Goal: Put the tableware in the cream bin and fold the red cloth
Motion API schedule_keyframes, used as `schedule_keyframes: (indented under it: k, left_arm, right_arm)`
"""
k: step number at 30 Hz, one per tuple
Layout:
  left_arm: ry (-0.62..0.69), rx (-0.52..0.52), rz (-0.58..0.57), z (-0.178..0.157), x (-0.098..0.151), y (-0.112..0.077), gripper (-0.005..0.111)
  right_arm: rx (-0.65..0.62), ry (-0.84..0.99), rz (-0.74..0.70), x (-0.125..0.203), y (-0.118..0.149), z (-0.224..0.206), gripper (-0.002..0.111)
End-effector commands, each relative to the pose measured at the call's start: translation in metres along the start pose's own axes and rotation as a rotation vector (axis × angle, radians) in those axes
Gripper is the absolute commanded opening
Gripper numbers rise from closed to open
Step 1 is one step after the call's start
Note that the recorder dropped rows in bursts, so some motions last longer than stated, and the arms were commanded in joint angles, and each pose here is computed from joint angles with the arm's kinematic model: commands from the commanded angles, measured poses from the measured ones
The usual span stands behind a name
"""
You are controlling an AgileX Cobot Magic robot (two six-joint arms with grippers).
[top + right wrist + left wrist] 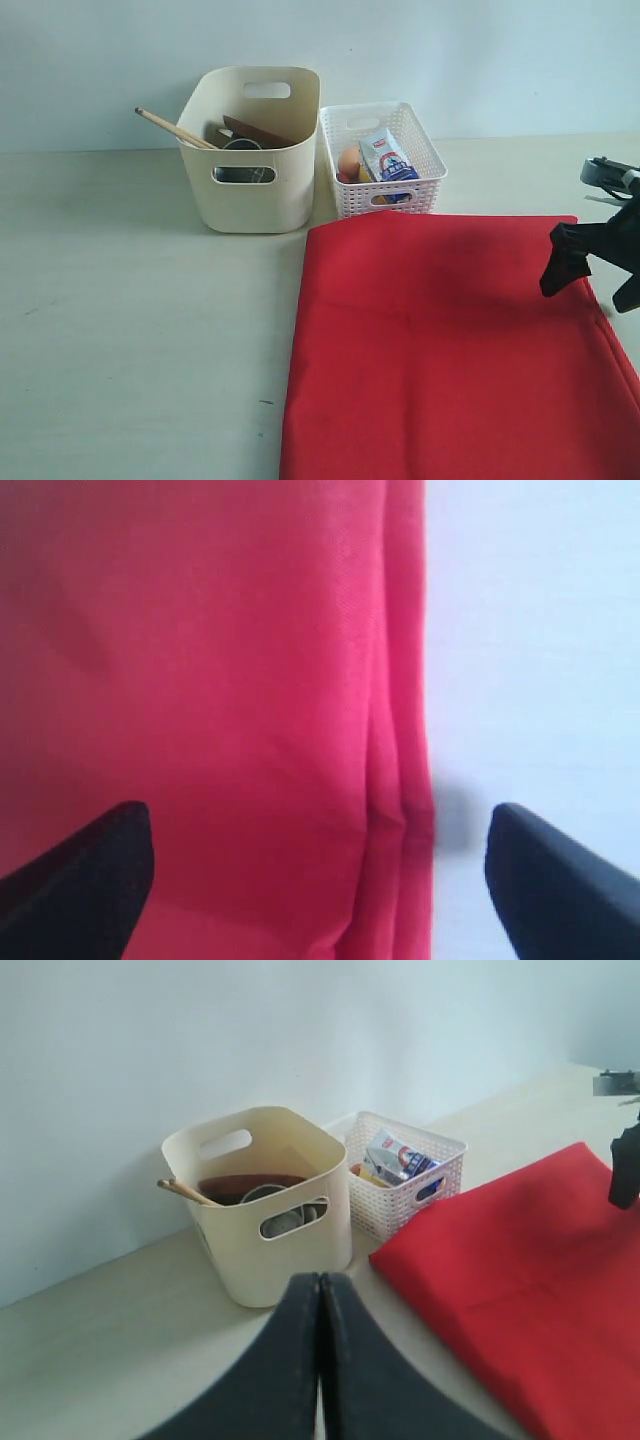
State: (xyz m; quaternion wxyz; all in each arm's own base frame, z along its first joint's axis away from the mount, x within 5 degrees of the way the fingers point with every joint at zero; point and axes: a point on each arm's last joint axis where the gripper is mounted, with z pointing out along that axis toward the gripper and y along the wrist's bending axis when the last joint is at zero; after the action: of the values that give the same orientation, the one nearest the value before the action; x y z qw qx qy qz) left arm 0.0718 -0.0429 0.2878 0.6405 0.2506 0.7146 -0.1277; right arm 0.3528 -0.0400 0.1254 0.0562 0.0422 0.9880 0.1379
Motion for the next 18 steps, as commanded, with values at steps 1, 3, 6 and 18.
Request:
schedule_keyframes:
  k: [1,3,6,18]
  left_arm:
    - [-0.060,-0.025,0.004,-0.013,0.008,-0.001,0.000]
    - [-0.064,-0.047,0.002,-0.016,0.015,-0.001,0.000]
    - [-0.062,-0.091,-0.002,-0.018,0.024,0.000,0.000]
    - [-0.052,-0.231,-0.020,-0.023,0.048,0.003,0.000]
  right_arm:
    - [0.008,-0.004,-0.014,-0.001,0.000,-0.002,0.085]
    - [0.013,-0.002,-0.020,-0.001,0.000,-0.002,0.085]
    - [0.013,0.007,-0.022,0.000,0.000,-0.002,0.085]
    - [-0.015,0.056,-0.026,0.002,-0.003,0.013,0.085]
